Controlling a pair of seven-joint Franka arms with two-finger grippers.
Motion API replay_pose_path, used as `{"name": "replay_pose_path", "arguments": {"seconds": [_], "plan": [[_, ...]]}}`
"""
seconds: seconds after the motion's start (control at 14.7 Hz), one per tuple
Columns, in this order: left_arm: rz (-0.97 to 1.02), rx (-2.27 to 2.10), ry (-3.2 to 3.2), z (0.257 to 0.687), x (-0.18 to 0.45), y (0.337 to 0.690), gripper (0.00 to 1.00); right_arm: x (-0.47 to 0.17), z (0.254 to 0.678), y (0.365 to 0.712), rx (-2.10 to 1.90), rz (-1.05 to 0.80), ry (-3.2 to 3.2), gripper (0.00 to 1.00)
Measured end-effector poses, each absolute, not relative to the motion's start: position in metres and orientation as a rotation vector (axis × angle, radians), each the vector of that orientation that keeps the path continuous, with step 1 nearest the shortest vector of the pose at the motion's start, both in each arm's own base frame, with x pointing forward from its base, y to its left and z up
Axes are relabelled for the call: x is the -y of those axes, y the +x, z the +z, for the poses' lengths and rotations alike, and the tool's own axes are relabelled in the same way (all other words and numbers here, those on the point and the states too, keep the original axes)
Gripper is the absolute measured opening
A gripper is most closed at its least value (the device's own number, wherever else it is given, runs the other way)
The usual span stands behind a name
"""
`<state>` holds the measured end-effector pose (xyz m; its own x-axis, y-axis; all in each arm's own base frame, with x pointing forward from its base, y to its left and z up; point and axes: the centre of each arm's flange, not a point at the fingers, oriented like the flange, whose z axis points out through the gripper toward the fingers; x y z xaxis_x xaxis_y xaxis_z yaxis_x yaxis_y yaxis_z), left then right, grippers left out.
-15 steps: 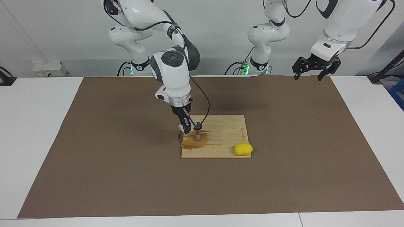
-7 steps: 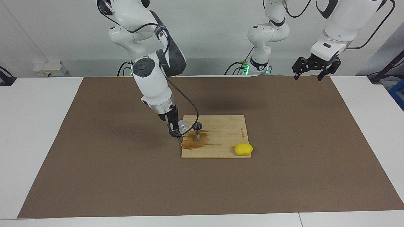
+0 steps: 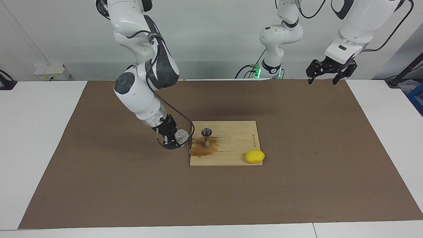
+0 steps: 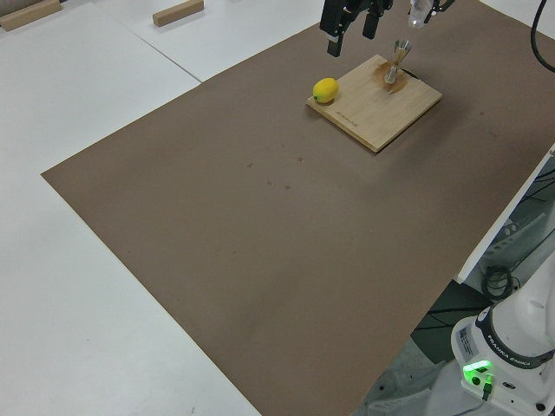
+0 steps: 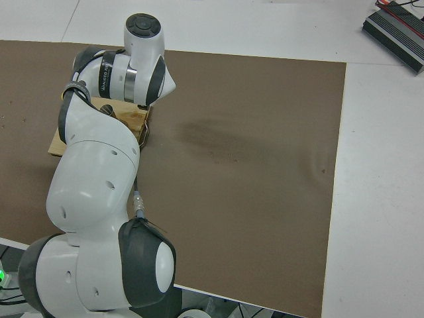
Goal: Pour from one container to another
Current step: 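Turn the glass cup upright and carry it back with the right gripper, then lower the glass cup onto its original spot with the right gripper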
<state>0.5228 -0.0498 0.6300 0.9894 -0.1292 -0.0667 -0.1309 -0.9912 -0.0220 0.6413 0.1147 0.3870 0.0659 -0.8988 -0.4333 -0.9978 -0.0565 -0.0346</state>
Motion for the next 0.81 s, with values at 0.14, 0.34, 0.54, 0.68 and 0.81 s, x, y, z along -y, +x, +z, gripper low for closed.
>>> {"name": "replay_pose_path", "arguments": {"seconds": [0.14,0.34,0.54,0.68,0.81], "plan": [[0.102,-0.203,-3.107,0.63,0.05,0.523,1.0,-0.074,0.367,0.631,-1.86,0.472,-2.016,0.5],[0.102,-0.203,-3.107,0.63,0.05,0.523,1.0,-0.023,0.339,0.611,-1.826,0.514,-2.02,0.5],[0.102,-0.203,-3.107,0.63,0.05,0.523,1.0,0.02,0.311,0.59,-1.756,0.547,-2.033,0.5],[0.102,-0.203,-3.107,0.63,0.05,0.523,1.0,0.045,0.295,0.579,-1.72,0.576,-2.045,0.5],[0.102,-0.203,-3.107,0.63,0.05,0.523,1.0,0.069,0.281,0.57,-1.668,0.606,-2.05,0.5]]}}
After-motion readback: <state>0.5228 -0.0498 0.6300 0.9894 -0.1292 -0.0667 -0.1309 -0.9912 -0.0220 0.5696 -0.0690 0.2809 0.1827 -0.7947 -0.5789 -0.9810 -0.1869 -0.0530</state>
